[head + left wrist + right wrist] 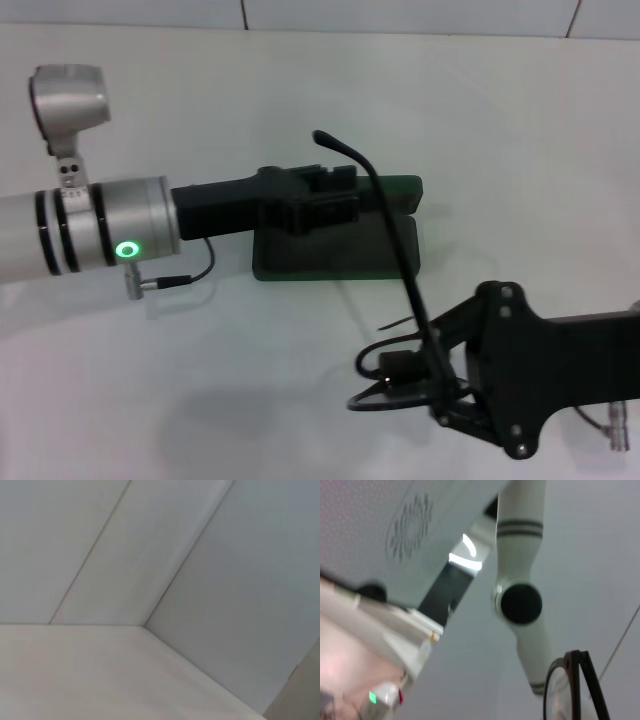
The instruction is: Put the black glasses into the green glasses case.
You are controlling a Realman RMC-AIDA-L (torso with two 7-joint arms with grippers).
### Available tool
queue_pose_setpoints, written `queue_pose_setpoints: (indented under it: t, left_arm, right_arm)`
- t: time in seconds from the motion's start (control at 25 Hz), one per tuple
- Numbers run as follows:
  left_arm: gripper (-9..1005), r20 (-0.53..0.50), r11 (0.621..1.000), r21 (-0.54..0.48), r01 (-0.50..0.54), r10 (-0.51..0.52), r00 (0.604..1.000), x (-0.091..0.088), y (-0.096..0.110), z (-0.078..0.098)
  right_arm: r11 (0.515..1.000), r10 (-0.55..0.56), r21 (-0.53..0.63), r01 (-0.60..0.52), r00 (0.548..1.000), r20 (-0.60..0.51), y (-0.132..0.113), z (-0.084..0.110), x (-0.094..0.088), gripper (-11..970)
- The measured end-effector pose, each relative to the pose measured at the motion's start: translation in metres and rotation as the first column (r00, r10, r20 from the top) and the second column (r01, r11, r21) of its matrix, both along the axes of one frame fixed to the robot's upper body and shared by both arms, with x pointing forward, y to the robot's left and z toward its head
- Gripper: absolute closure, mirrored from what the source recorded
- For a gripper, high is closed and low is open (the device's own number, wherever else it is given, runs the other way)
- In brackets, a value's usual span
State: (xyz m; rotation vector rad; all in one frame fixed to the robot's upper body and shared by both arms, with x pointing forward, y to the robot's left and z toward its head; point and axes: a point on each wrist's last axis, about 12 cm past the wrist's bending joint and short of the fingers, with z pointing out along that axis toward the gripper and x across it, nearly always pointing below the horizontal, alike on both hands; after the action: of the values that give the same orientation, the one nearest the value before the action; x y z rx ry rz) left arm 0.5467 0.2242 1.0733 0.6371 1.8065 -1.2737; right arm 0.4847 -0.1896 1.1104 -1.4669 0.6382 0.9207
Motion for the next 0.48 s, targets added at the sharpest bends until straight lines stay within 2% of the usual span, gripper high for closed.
queue_pose_setpoints:
  t: [0.24, 0.48]
  left_arm:
    - [369, 0.068, 0.997, -0.036, 0.067, -0.065, 0.996, 0.004, -0.014, 0.011]
    - [370, 0.168, 0.983, -0.111, 0.147, -0.127, 0.978, -0.005, -0.017, 0.023]
  right_arm:
    - [1.0, -0.002, -0.007, 0.002, 0.995, -0.098, 0.014, -0.009, 0.009, 756]
    - [0.994, -0.091, -0.083, 0.078, 0.981, -0.172, 0.016, -0.02, 0.022, 750]
